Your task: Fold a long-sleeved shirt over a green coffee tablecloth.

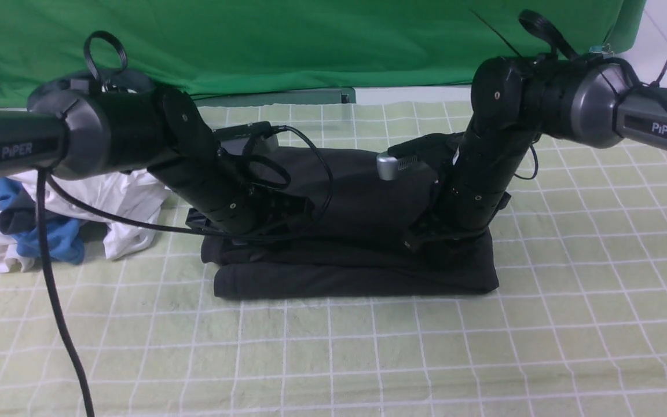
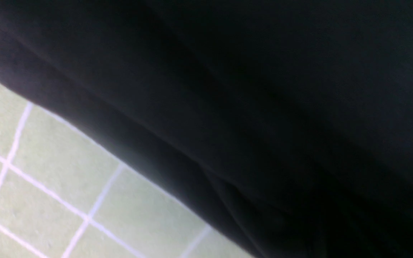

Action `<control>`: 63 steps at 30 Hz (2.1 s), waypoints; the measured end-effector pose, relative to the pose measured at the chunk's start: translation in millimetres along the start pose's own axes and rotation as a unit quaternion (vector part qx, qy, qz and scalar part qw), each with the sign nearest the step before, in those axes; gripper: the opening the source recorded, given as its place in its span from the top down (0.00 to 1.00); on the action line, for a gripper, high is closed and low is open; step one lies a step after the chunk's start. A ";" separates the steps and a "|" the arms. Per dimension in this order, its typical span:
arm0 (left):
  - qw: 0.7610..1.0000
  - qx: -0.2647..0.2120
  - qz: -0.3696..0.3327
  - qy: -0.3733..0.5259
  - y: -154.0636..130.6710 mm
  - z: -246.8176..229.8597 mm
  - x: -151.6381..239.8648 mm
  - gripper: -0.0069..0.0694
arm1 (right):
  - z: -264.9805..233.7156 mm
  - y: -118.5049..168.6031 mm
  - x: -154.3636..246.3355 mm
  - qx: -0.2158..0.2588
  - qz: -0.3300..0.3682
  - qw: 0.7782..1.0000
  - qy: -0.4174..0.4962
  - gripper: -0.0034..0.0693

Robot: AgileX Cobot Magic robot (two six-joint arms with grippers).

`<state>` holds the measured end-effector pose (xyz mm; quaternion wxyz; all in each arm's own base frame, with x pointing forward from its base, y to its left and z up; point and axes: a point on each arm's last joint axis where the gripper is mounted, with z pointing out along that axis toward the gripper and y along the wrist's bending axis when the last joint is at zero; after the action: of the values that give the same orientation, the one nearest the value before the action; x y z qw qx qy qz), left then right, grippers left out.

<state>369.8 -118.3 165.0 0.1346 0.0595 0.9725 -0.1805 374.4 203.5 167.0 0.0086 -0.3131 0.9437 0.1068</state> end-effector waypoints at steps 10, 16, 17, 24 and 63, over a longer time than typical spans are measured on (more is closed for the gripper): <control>0.991 -0.010 0.083 -0.106 -31.7 -121.8 10.3 0.90 | -131.9 20.9 29.0 0.074 -0.044 0.986 -0.142 0.95; 0.968 0.000 0.111 -0.225 -52.1 -217.6 63.9 0.90 | -240.2 51.1 86.4 0.136 -0.070 0.927 -0.343 0.95; 0.964 0.001 0.112 -0.241 -52.3 -226.1 77.1 0.90 | -260.8 58.7 106.3 0.150 -0.075 0.904 -0.392 0.95; 0.925 0.007 0.125 -0.359 -45.7 -262.5 169.9 0.90 | -282.6 79.1 204.9 0.198 -0.087 0.797 -0.564 0.95; 0.847 -0.014 0.133 -0.515 -4.7 -217.9 268.9 0.89 | -205.5 91.3 365.9 0.184 -0.060 0.560 -0.806 0.85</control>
<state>59.4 -24.6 286.2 0.6393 0.0850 0.7489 -0.1523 36.6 16.7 355.3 0.8292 -0.1441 0.5222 0.1377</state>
